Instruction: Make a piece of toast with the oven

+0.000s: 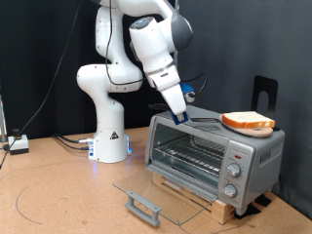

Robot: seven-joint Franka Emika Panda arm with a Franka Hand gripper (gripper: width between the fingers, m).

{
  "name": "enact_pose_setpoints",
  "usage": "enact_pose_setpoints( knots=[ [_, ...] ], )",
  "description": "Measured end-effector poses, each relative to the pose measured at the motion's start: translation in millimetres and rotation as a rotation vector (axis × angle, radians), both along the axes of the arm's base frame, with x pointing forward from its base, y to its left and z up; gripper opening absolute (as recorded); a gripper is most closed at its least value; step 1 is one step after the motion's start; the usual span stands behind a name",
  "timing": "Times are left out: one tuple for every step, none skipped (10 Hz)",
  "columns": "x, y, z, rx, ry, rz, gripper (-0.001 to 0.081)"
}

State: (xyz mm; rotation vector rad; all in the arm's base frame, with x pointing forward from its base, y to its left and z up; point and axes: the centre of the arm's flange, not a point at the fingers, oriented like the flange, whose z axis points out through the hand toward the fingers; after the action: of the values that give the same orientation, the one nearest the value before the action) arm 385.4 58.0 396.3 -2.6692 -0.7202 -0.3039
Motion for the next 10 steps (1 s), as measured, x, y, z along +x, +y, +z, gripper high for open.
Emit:
enact_pose_setpoints(
  knots=[
    [-0.3, 2.2, -0.3, 0.000, 0.001, 0.005, 0.0406],
    [-0.7, 4.2, -0.9, -0.003, 0.003, 0.009, 0.0406],
    [-1.1, 6.3, -2.5, -0.008, 0.007, 0.014, 0.0406],
    [-1.0, 8.2, -4.7, -0.013, 0.013, 0.015, 0.0406],
    [-0.3, 10.1, -7.5, -0.016, 0.017, 0.012, 0.0406],
    [0.7, 11.9, -9.2, -0.017, 0.016, 0.011, 0.0406],
    [1.3, 14.0, -9.4, -0.014, 0.011, 0.009, 0.0406],
    [1.9, 17.4, -8.2, -0.004, 0.005, 0.006, 0.0406],
    [2.3, 20.1, -6.9, 0.006, 0.000, 0.005, 0.0406],
    [2.9, 24.6, -4.6, 0.017, -0.006, 0.010, 0.0406]
  ],
)
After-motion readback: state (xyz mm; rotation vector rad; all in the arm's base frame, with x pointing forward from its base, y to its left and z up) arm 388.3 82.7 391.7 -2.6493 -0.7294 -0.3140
